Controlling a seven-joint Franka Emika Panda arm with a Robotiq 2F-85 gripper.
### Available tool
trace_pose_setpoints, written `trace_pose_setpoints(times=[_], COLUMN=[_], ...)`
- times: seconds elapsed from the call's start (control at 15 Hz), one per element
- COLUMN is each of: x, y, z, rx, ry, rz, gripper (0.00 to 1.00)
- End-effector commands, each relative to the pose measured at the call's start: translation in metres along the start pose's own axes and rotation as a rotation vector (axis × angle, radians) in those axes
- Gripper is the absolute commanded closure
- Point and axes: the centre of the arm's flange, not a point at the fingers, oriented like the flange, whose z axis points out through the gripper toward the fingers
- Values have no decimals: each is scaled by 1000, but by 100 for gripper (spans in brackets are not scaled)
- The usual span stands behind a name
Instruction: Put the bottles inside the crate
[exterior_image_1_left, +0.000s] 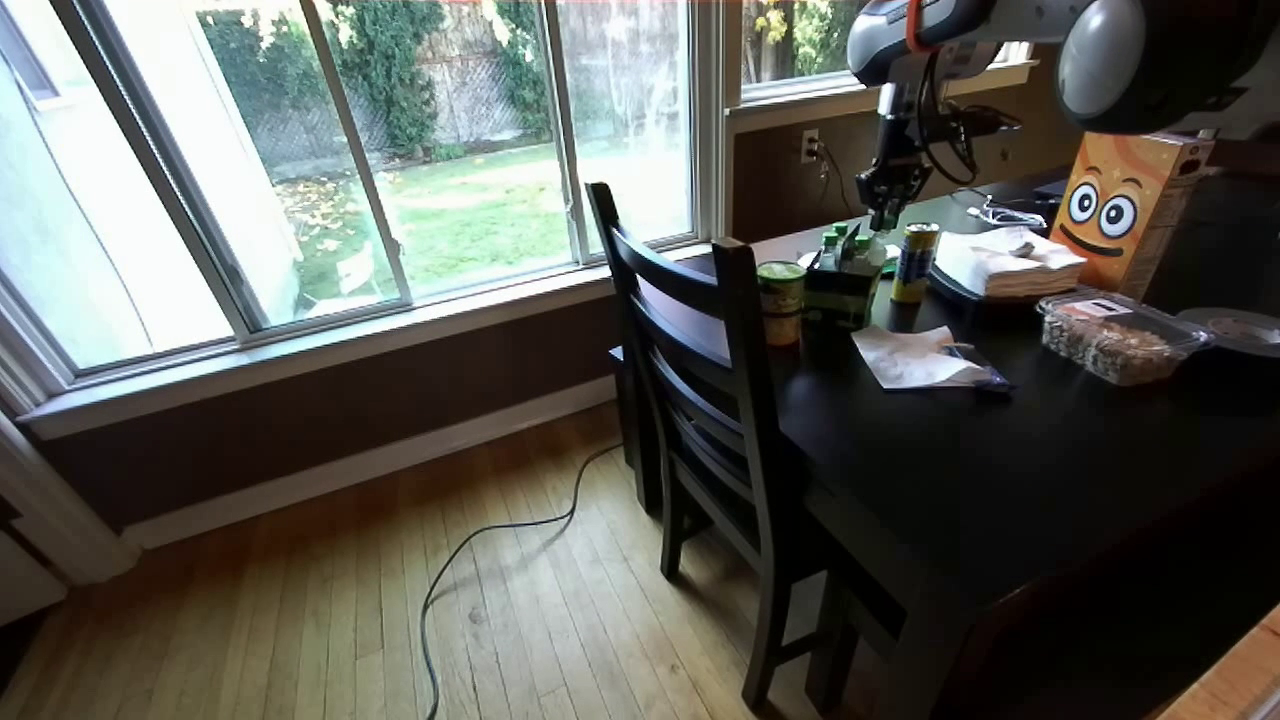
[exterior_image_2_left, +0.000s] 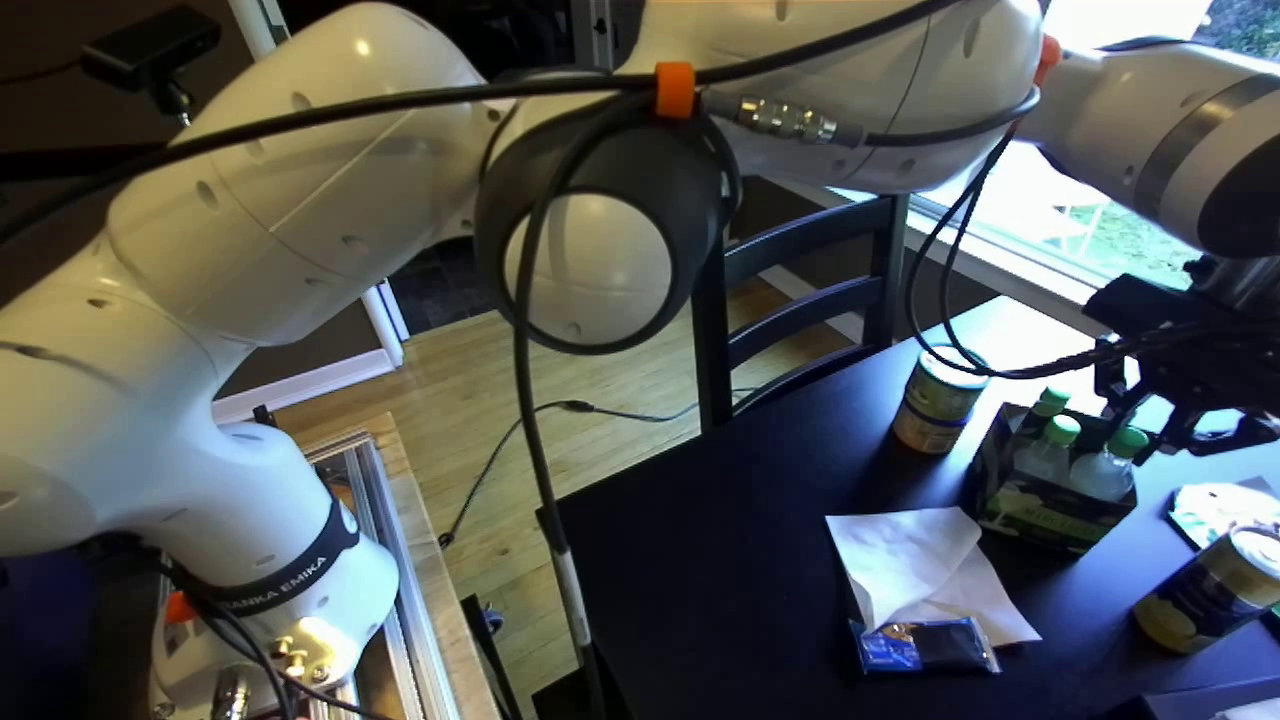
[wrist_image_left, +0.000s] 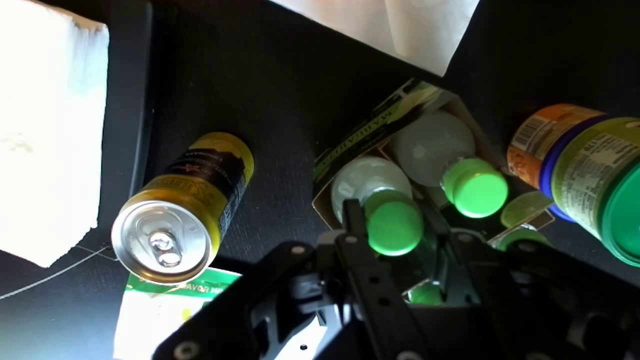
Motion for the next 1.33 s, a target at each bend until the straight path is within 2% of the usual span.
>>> trace_pose_setpoints(times=[0.0, 0.13, 0.2, 0.27, 0.47, 0.67, 0.73, 1.07, 1.27], x=[25, 25, 25, 23, 17, 3, -4, -23, -30], y=[5, 4, 3, 1, -5, -18, -24, -71, -110], z=[8, 12, 12, 10, -2, -26, -35, -82, -103], rx=[30, 30, 33, 29, 18, 0, 4, -48, -70], ry=[-3, 0, 0, 1, 21, 78, 89, 160, 92], rz=[-10, -13, -17, -22, -32, -66, -88, -138, -88], gripper=[93, 93, 46, 45, 26, 4, 1, 0, 0])
